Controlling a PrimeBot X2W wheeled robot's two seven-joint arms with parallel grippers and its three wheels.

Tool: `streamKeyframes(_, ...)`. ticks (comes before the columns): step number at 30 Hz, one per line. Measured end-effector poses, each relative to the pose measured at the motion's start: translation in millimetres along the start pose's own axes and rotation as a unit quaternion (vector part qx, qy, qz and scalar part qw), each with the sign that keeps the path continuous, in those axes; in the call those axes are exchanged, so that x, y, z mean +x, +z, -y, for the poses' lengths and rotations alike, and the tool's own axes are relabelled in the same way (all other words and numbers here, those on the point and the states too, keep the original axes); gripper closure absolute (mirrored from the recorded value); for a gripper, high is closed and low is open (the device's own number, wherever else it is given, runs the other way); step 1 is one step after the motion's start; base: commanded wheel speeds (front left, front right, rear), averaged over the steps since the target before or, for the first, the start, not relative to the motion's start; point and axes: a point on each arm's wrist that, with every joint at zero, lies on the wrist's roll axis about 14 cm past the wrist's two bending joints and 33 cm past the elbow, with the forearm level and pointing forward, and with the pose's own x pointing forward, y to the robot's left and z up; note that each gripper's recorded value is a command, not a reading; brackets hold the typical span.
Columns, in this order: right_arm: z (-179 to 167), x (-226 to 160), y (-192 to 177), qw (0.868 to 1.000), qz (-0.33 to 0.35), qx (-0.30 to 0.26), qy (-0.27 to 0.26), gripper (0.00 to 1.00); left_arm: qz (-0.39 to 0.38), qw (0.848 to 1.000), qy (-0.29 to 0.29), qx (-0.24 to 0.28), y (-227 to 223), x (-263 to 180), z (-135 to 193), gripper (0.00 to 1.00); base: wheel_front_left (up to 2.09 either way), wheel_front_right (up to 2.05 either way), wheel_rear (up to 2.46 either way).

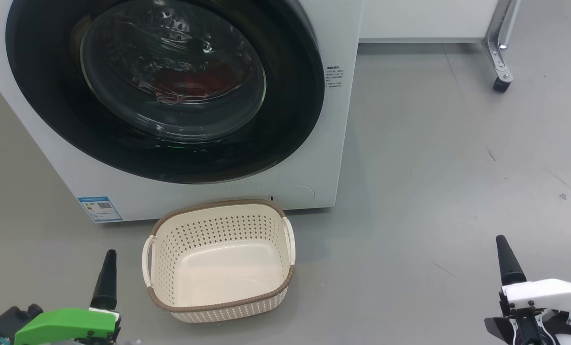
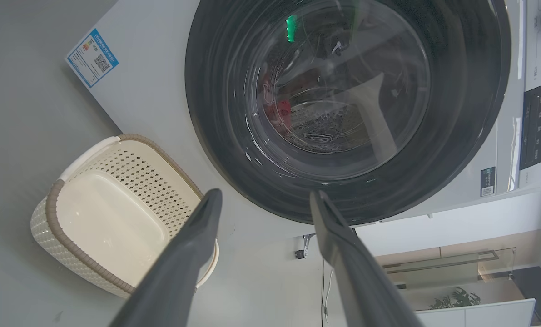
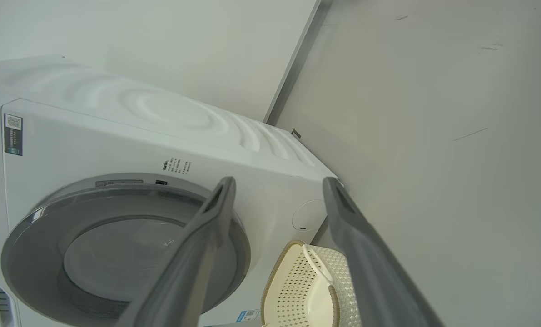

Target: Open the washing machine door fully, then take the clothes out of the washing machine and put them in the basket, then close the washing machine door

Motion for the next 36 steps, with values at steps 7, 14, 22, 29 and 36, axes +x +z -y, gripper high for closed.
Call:
streamKeyframes(7,-9,4,-2,0.995,-0.012,-0.095,0.017,0.0,-0.004,0.997,-0.014,0.071,1,5,8,0.0,0.0,0.0,0.0)
streamKeyframes(14,-27,10,-6,0.983,-0.013,-0.175,0.044,0.0,-0.002,0.989,-0.025,0.147,0,8,16,0.0,0.0,0.0,0.0)
streamKeyframes(22,-35,10,-16,0.967,-0.018,-0.245,0.063,0.0,-0.005,0.975,-0.042,0.218,-7,7,25,0.0,0.0,0.0,0.0)
streamKeyframes(29,-40,8,-26,0.949,-0.025,-0.303,0.079,0.0,-0.012,0.957,-0.055,0.284,-16,6,29,0.0,0.0,0.0,0.0)
streamKeyframes(36,-45,6,-36,0.928,-0.029,-0.357,0.099,0.0,-0.014,0.939,-0.07,0.336,-24,6,34,0.0,0.0,0.0,0.0)
